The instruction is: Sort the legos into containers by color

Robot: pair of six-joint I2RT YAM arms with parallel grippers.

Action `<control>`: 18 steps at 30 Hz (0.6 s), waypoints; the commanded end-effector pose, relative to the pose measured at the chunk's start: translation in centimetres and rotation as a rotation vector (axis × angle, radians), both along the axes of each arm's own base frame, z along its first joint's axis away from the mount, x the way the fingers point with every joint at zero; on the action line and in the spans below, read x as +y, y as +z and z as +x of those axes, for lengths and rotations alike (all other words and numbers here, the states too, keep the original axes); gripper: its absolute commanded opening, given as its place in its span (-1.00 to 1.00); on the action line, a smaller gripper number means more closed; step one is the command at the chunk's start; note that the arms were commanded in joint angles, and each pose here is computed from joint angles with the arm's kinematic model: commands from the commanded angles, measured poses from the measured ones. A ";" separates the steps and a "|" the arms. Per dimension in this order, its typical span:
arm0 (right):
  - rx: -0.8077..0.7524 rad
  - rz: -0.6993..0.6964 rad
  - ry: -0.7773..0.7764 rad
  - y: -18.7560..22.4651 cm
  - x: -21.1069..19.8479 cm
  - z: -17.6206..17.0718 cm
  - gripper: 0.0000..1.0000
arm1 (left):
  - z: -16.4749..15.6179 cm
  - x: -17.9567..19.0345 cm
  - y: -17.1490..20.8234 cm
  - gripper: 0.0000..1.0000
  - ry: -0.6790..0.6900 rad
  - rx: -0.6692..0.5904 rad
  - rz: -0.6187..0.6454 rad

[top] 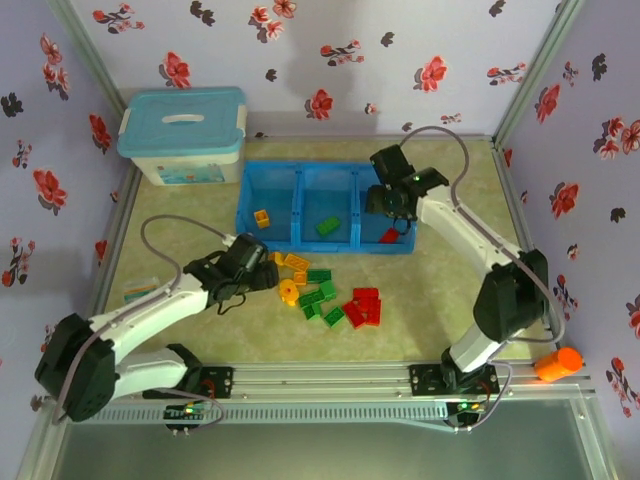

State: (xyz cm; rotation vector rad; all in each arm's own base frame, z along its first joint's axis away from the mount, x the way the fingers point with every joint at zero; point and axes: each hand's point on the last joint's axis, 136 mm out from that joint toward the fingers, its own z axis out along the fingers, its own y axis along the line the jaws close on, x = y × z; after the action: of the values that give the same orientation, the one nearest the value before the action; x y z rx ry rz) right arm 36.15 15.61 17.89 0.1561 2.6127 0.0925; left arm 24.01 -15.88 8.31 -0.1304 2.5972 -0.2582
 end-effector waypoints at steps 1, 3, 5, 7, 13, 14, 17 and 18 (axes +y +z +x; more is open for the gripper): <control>-0.020 0.008 -0.006 -0.2 0.3 -1.8 0.44 | 1.5 -1.0 0.0 0.56 0.025 0.014 -0.055; -0.026 0.021 -0.005 -0.6 0.6 -2.8 0.43 | 1.9 -1.2 -0.6 0.54 0.030 0.028 -0.059; -0.028 0.040 -0.010 -1.4 0.7 -3.8 0.42 | 2.5 -1.6 -1.0 0.51 0.026 0.032 -0.055; -0.019 0.065 -0.016 -2.4 0.7 -4.6 0.42 | 2.9 -1.8 -1.7 0.48 0.026 0.048 -0.044; 0.000 0.082 -0.040 -4.2 0.1 -5.9 0.40 | 3.8 -2.8 -3.4 0.36 0.019 0.101 -0.021; 0.002 0.087 -0.041 -4.3 0.1 -6.1 0.40 | 3.9 -2.8 -3.7 0.32 0.020 0.108 -0.015; 0.002 0.091 -0.047 -4.6 -0.2 -6.5 0.39 | 3.9 -2.8 -4.4 0.13 0.025 0.135 0.003; 0.001 0.091 -0.048 -4.6 -0.3 -6.6 0.39 | 3.8 -2.7 -4.6 0.08 0.028 0.142 0.011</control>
State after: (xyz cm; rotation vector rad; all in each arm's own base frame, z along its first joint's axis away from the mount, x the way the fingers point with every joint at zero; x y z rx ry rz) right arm 29.61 15.08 12.59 0.2181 2.6430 0.1469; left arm 27.35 -18.40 3.64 -0.1717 2.7286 -0.2328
